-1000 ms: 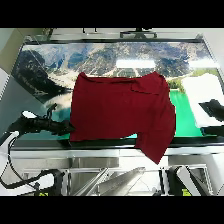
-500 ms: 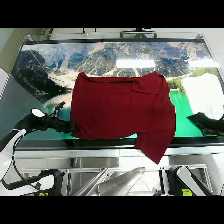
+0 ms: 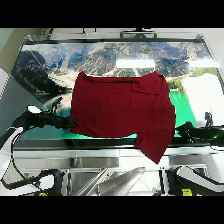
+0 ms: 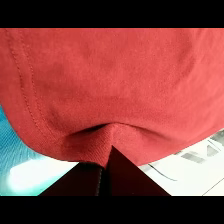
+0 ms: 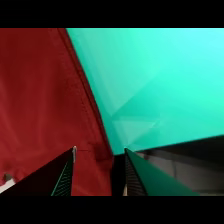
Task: Fold the shirts.
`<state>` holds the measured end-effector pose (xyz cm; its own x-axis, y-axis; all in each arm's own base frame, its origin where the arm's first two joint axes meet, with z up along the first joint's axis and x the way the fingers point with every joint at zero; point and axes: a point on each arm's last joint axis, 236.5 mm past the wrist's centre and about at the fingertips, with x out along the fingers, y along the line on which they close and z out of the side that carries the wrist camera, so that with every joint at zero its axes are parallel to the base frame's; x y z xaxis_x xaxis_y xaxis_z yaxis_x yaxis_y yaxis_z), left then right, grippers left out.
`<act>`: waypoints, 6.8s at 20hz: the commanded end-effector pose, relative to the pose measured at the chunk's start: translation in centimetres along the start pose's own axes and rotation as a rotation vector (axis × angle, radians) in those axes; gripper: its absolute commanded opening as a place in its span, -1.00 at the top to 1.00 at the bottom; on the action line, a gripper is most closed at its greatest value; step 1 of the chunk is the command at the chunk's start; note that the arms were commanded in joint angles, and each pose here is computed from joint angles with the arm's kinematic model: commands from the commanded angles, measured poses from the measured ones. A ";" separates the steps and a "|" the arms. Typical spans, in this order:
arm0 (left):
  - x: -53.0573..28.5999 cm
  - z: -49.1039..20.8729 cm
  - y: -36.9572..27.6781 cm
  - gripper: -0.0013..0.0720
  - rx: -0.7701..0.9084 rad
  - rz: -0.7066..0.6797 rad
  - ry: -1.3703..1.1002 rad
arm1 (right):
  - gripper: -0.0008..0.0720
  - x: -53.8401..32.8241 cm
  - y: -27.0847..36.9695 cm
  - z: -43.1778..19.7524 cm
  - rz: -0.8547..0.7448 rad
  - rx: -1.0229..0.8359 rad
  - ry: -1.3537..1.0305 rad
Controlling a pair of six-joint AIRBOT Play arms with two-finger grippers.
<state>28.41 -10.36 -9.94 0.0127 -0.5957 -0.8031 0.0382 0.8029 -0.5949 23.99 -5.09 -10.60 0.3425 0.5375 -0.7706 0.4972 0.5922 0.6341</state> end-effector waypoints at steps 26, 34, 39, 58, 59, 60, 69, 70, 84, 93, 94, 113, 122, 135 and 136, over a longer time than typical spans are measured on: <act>-38.0 -4.6 -32.9 0.90 0.950 -1.120 -0.700 | 0.92 -34.0 40.5 -10.2 0.805 -1.088 -0.982; -47.2 -7.6 -32.5 0.89 1.041 -0.719 -1.088 | 0.92 -43.1 46.6 -14.8 0.596 -1.298 -1.389; -40.2 1.9 -24.3 0.89 0.656 -0.802 -0.872 | 0.92 -35.3 42.1 -5.3 0.574 -1.158 -1.041; -9.0 26.5 1.4 0.91 0.026 -0.581 -0.374 | 0.92 6.2 25.9 21.3 0.507 -0.445 -0.460; -8.7 27.1 1.5 0.91 0.013 -0.584 -0.369 | 0.92 6.5 25.6 21.6 0.505 -0.440 -0.459; -8.8 27.5 1.7 0.91 0.015 -0.583 -0.373 | 0.92 6.6 25.3 21.8 0.496 -0.437 -0.461; -5.4 25.7 5.3 0.93 0.036 -0.299 -0.214 | 0.92 8.2 19.5 20.1 0.322 -0.525 -0.315; -4.6 25.2 6.1 0.93 0.047 -0.244 -0.183 | 0.92 8.5 19.3 20.2 0.315 -0.519 -0.315; -2.2 24.8 7.2 0.62 0.080 -0.068 -0.119 | 0.22 10.0 18.0 20.5 0.277 -0.506 -0.306; -12.5 19.4 6.1 0.29 0.017 0.036 -0.046 | 0.22 -0.7 17.4 20.3 0.129 -0.464 -0.344; -13.5 17.7 6.4 0.29 -0.016 0.050 -0.017 | 0.22 -2.8 17.7 19.8 0.135 -0.449 -0.349; -0.2 -4.0 5.1 0.37 -0.128 0.079 0.133 | -0.36 -11.4 14.9 5.9 -0.043 -0.334 -0.427; -0.5 -4.1 4.6 0.89 -0.143 0.042 0.132 | -0.35 -2.3 3.1 -6.1 -0.214 0.108 0.016; -0.8 -3.7 4.5 0.88 -0.165 0.022 0.111 | 0.28 5.4 3.5 -8.7 0.073 0.102 -0.062; -0.8 -3.7 4.5 0.89 -0.165 0.021 0.113 | 0.28 5.4 4.2 -8.4 0.104 0.087 -0.074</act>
<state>24.84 -6.16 -12.23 -0.1001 -0.5761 -0.8113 -0.1239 0.8162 -0.5643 19.56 5.30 -11.92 0.3714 0.5508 -0.7474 0.5880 0.4835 0.6485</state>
